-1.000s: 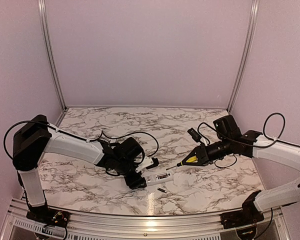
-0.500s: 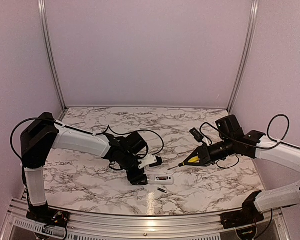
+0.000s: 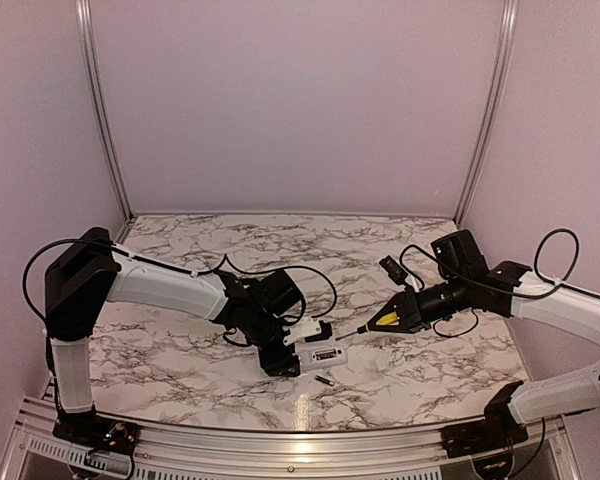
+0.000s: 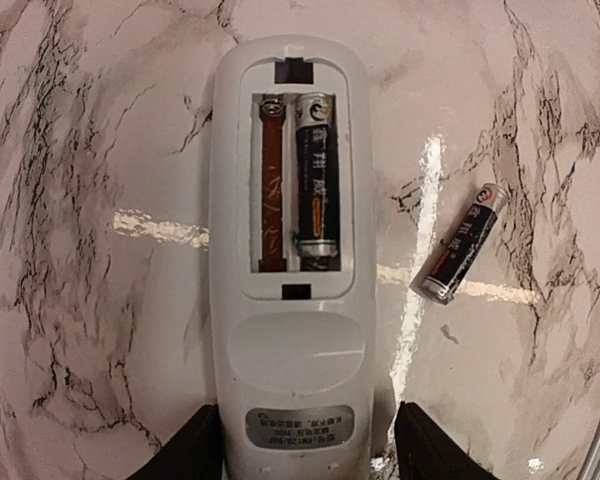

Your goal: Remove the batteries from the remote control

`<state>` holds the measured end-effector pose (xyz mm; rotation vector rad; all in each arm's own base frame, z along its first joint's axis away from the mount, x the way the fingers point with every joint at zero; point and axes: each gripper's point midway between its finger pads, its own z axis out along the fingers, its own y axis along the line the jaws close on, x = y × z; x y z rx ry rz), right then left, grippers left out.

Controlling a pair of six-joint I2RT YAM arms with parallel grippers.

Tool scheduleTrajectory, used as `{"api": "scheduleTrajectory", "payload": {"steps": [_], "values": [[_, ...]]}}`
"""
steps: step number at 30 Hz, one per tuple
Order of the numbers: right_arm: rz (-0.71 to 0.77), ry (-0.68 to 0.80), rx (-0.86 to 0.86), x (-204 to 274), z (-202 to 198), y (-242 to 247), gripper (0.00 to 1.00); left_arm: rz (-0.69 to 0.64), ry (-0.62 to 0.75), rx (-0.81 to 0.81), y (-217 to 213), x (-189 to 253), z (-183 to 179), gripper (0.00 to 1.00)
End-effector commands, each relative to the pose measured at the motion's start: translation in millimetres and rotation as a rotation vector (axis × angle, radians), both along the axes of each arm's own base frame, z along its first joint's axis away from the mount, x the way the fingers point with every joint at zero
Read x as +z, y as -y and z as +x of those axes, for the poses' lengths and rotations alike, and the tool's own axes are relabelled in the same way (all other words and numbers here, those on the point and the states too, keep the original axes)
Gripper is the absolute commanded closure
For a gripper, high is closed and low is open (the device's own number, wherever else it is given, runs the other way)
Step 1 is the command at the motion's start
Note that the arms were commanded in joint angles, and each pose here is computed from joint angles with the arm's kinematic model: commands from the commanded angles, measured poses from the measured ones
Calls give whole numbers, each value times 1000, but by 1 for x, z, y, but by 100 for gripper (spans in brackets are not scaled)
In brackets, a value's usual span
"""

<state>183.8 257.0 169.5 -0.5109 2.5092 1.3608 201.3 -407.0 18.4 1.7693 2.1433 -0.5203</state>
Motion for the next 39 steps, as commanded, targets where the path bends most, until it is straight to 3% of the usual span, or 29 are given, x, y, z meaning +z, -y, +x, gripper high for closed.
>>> {"api": "scheduleTrajectory", "payload": {"steps": [1, 12, 24, 33, 39], "values": [[4, 3, -6, -1, 1, 0, 100, 105, -132, -5, -23, -22, -41, 40], [-4, 3, -12, -2, 2, 1, 100, 130, -12, 80, -23, -30, -21, 42], [-10, 4, -26, -3, 1, 4, 100, 115, 22, 106, -18, -32, -15, 43], [-49, 10, -38, -3, 0, 9, 100, 105, 143, 53, -18, -29, -19, 63], [-113, 32, -67, 1, 3, 19, 100, 86, 262, 71, -19, -9, -3, 71]]}}
